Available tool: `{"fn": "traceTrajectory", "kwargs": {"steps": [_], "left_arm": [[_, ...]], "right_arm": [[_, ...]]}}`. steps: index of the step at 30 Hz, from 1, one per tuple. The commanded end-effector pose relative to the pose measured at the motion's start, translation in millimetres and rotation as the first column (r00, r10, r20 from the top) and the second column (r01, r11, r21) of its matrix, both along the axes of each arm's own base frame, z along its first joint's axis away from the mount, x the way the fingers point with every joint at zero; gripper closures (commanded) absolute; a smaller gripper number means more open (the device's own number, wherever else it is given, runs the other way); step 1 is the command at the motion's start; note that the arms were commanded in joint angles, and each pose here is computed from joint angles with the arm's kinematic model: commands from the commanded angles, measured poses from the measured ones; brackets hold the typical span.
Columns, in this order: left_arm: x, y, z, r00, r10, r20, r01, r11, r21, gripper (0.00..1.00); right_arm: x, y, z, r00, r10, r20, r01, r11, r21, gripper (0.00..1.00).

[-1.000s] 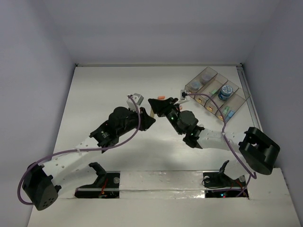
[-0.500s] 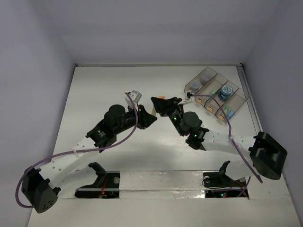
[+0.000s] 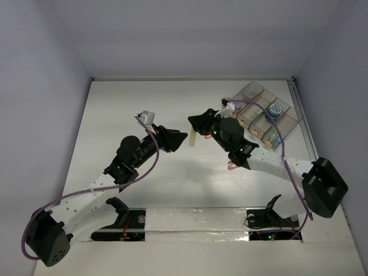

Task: Sort the stationery into containers
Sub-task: Place the pen in the storage box.

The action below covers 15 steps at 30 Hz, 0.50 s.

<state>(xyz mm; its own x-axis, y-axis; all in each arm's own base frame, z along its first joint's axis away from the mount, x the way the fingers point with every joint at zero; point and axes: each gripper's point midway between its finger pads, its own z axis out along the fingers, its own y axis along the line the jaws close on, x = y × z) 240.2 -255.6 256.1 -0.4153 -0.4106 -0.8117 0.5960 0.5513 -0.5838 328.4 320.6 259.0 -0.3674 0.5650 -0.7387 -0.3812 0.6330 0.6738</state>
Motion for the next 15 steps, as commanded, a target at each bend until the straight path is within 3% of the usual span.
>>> {"fn": "traceTrajectory", "kwargs": {"steps": [1,2,8,11,15], "left_arm": [[-0.4,11.5,56.8,0.986,0.052,0.161,-0.027,0.988,-0.152,0.52],[-1.1,12.4,55.0,0.986,0.053,0.159,-0.029,0.988,-0.151,0.45],[-10.4,12.9,45.4,0.986,0.028,0.164,-0.007,0.992,-0.129,0.32],[-14.4,13.6,31.7,0.987,0.022,0.161,-0.005,0.994,-0.106,0.25],[-13.0,13.9,-1.0,0.992,0.021,0.128,-0.013,0.998,-0.057,0.22]], "right_arm": [[26.0,-13.4,-1.1,0.999,-0.036,-0.013,0.034,0.996,-0.085,1.0],[32.9,-18.5,0.6,0.998,-0.055,-0.011,0.054,0.995,-0.085,1.0],[89.3,-83.5,0.7,0.976,-0.216,-0.033,0.212,0.973,-0.086,1.0],[109.8,-142.8,8.5,0.936,-0.351,-0.01,0.347,0.93,-0.122,1.0],[128.4,-222.5,5.2,0.859,-0.512,-0.011,0.503,0.846,-0.176,1.0]]}}
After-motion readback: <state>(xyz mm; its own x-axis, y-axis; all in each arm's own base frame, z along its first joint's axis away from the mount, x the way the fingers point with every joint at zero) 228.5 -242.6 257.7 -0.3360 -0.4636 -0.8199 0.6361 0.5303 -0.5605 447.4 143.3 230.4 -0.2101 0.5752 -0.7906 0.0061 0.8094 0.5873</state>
